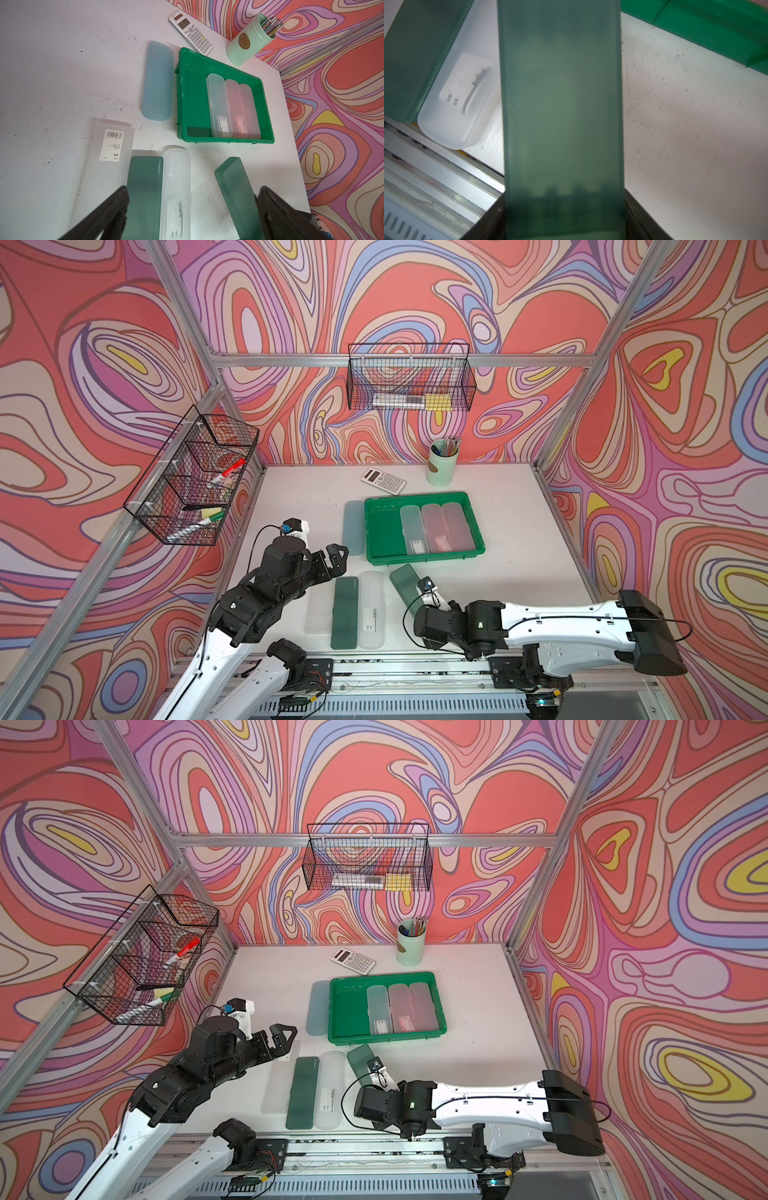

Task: Put the pencil case into the storage box
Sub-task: Pick up the pencil case from the center of the board, then place the pencil case at the storage box.

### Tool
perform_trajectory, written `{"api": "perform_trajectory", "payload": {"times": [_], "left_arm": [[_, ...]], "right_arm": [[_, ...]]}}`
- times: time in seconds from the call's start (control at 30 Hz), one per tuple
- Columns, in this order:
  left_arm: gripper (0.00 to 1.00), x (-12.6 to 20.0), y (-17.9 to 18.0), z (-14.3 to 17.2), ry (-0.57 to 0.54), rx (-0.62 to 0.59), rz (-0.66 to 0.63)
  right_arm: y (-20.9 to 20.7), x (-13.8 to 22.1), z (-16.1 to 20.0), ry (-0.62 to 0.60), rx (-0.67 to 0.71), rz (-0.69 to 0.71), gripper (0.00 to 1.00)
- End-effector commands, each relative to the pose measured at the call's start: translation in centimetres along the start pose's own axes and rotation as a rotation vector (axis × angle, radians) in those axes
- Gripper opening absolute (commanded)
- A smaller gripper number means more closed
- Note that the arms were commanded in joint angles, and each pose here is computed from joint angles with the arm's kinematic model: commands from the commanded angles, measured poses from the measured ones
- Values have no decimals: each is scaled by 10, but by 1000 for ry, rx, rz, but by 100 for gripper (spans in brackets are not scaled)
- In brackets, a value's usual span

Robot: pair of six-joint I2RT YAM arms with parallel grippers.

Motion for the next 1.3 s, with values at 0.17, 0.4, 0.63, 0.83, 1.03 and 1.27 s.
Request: {"api": "perform_trajectory", "payload": {"times": [0.17,0.4,0.63,0.83,1.03,1.27], "left_arm": [[99,-12,-27,-26,-84,-65,122],[99,-68,-43,-52,-4,-51,209],[99,-110,-30,-57,54,15,225],[99,-121,-14,-35,86,39,220],[99,-114,-5,-28,75,18,187],[99,-103,2,-35,78,13,165]], "right_arm": [[11,19,-46,-147,-83,0,54],[-3,2,-108,-168,-180,-55,53],[-19,-40,-176,-112,-212,-48,51],[-29,-86,-209,-71,-273,-38,48],[-33,-117,-223,-62,-322,9,47],[-29,-153,-222,-22,-340,55,45]]}}
Point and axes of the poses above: each gripper's point midway between its finger pads, its own x axis back along the fingers, its own y axis along the line the jaws close on, z = x × y, the point moved 10 cm from there along x, back along the fingers, and after that the axes turned 1 degree about -x, right-handed, at the moved point
